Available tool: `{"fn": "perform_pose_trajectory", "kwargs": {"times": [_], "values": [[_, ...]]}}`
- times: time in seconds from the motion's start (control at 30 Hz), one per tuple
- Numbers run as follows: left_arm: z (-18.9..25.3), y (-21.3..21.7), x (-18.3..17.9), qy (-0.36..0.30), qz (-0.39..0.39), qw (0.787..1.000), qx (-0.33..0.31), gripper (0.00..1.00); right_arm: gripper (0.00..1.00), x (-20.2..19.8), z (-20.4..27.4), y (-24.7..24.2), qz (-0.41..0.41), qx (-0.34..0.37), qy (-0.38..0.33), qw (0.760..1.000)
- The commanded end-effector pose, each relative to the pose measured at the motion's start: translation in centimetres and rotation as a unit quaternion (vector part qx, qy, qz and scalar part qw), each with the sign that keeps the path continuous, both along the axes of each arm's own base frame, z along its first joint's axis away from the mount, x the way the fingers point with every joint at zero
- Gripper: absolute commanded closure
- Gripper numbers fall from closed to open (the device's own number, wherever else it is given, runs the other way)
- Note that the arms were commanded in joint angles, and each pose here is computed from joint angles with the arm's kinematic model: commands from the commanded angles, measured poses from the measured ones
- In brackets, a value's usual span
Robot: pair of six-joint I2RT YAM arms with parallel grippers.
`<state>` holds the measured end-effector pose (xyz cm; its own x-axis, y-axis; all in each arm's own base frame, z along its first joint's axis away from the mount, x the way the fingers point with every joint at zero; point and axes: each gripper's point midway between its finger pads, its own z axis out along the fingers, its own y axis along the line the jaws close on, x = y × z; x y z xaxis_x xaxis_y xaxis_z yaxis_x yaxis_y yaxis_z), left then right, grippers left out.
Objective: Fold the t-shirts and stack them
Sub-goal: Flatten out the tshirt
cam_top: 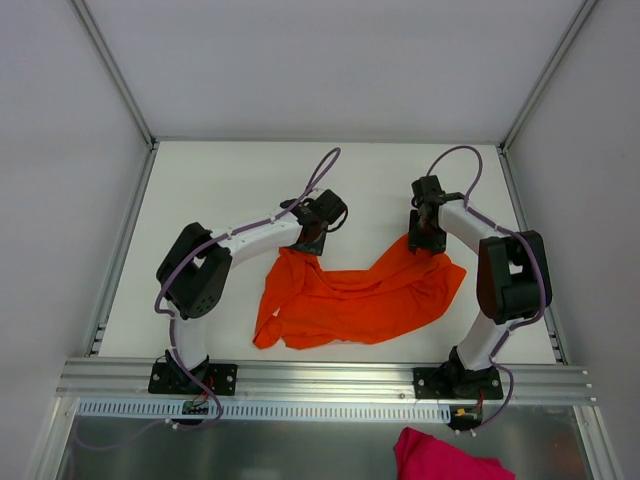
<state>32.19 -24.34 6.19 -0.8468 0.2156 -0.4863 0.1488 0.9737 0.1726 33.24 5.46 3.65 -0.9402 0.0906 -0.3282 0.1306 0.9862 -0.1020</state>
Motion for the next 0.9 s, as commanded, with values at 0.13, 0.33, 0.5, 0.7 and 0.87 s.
{"fn": "perform_pose_trajectory", "kwargs": {"times": [0.13, 0.33, 0.5, 0.7, 0.87], "values": [[-1.6, 0.2, -0.2, 0.015, -0.002, 1.000, 0.015, 0.72, 0.51, 1.4, 2.4, -0.4, -0.012, 0.000, -0.045, 0.999], [-1.8, 0.8, -0.7, 0.020, 0.002, 1.000, 0.021, 0.98, 0.52, 1.5, 1.7, -0.6, -0.018, 0.001, -0.039, 0.999], [-1.5, 1.1, -0.9, 0.017, 0.006, 1.000, 0.023, 1.00, 0.52, 1.8, 1.4, -0.9, -0.020, -0.003, -0.038, 0.999], [-0.5, 1.6, -1.0, 0.009, 0.009, 1.000, 0.024, 1.00, 0.52, 2.1, 1.1, -1.6, -0.026, -0.022, -0.040, 0.999], [0.4, 2.4, -1.1, 0.001, 0.009, 0.999, 0.036, 1.00, 0.52, 2.4, 0.2, -2.4, -0.036, -0.044, -0.036, 0.998]]}}
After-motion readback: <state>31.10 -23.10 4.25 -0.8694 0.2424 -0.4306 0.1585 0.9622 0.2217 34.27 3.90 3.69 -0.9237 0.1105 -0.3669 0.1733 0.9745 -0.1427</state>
